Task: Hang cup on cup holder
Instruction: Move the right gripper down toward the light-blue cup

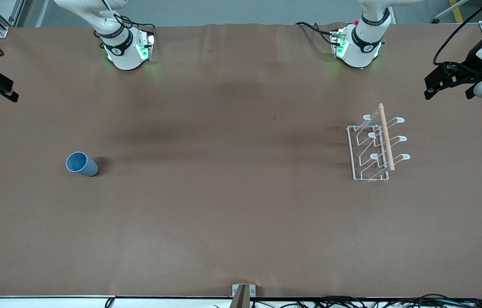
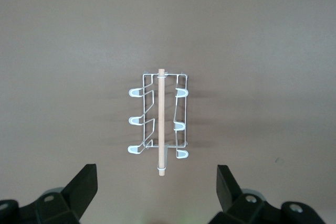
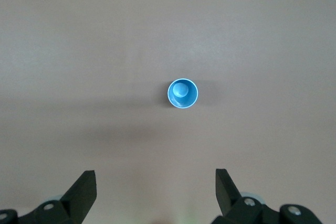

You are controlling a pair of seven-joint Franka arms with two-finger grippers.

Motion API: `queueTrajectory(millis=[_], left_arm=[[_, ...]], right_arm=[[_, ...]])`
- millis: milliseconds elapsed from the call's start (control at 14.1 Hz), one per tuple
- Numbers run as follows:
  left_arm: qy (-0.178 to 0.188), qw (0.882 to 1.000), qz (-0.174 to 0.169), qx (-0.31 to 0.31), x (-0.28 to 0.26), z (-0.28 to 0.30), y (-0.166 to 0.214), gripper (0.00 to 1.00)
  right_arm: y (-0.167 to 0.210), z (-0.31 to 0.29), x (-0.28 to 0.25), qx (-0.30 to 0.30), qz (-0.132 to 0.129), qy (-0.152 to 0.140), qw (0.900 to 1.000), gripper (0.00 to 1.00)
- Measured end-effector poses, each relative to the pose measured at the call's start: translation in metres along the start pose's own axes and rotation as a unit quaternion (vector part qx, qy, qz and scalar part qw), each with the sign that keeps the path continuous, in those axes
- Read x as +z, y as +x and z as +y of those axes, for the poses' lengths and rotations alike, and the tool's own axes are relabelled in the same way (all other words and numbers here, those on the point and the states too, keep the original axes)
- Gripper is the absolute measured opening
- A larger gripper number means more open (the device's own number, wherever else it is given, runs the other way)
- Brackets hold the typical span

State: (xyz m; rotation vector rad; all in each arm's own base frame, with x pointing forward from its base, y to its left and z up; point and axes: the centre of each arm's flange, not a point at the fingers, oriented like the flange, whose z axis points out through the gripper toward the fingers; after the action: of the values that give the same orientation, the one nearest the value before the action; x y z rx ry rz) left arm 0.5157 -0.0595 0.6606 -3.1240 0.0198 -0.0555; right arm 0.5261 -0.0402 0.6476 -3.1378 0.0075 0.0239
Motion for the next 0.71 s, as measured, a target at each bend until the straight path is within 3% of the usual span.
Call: queueTrajectory(millis=[284, 711], left_arm=[[0.0, 1.0, 0.001, 0.0, -0.001, 0.0, 0.001, 1.0], [-0.021, 1.0, -0.006, 0.007, 0.004, 0.011, 0.003, 1.0]], right_arm=[[0.013, 0.019, 0.065, 0.016, -0.007, 0.001, 1.0, 1.0], [0.009, 0.056, 0.204, 0.024, 0.005, -0.001, 1.0, 1.0]])
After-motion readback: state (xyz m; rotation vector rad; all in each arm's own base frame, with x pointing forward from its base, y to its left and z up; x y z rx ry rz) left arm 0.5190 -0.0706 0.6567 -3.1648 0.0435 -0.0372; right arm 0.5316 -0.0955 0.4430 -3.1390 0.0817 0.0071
